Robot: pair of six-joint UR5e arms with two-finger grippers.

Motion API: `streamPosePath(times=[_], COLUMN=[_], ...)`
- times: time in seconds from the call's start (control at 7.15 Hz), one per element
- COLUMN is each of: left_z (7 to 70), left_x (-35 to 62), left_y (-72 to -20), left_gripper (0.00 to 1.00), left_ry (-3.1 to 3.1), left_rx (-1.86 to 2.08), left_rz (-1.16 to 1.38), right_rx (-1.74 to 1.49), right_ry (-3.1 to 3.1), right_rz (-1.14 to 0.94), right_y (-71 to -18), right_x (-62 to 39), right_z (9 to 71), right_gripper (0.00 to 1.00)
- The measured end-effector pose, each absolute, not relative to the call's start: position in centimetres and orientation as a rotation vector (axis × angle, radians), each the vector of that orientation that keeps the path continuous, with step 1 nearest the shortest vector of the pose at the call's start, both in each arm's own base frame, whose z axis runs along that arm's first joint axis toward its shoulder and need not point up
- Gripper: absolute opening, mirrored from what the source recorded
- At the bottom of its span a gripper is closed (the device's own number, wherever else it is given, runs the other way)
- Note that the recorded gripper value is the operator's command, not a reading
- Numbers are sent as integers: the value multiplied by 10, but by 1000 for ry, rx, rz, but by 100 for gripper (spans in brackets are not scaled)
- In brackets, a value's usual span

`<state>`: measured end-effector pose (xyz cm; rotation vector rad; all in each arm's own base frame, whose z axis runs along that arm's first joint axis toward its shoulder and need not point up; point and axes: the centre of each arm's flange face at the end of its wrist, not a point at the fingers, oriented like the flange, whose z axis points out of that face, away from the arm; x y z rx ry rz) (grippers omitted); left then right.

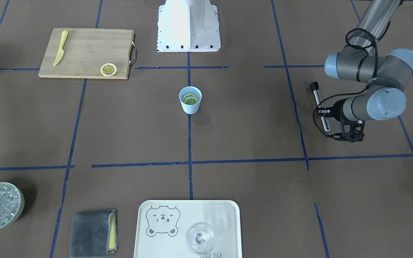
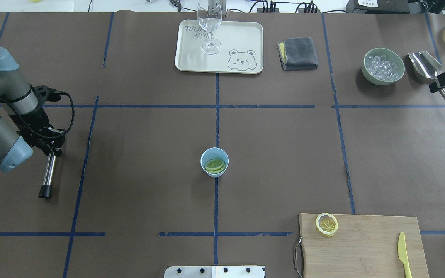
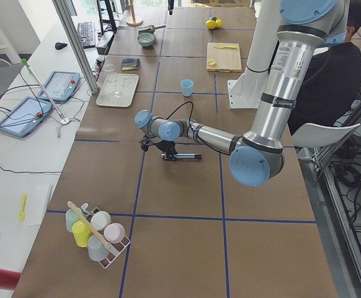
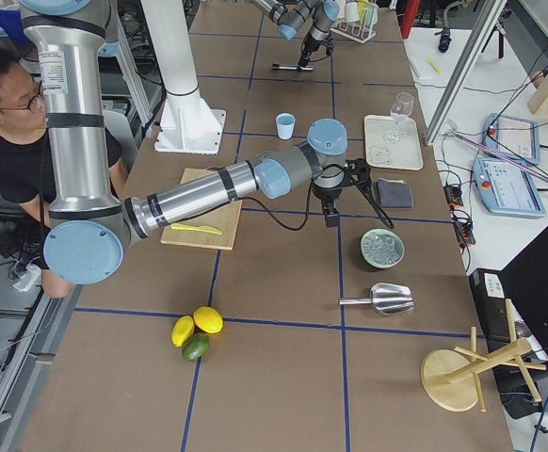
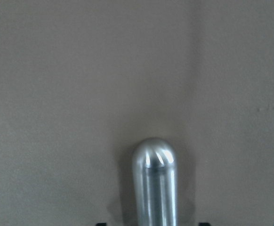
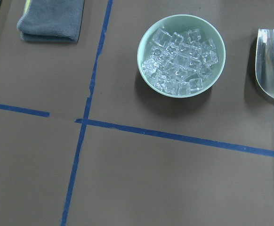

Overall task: Squeeze lemon into cup
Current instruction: 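Reach the left gripper down and grasp the steel muddler rod, then lift the muddler and carry it over the blue cup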

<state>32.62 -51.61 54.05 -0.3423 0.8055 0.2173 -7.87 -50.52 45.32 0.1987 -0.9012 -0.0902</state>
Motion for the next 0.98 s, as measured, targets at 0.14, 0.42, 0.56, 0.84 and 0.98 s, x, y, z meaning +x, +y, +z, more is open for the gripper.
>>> streamPosePath(times=[0.14,0.42,0.56,0.84,0.98], left_z=[536,508,477,390,339], left_x=[326,318,307,289,287], left_y=[-516,-513,-511,-512,-521], left_gripper=[0,0,0,0,0], left_ry=[808,819,808,754,724], left_rx=[-334,-285,-228,-31,98], left_rz=[221,232,236,258,264], right_rx=[198,199,200,196,190], right_ry=[-901,-903,-904,-905,-904], right_rz=[-90,-90,-91,-90,-89], right_y=[-505,-505,-505,-505,-504], right_x=[-79,-79,-79,-79,-79], right_z=[453,452,452,452,454], right_gripper=[100,100,100,100,100])
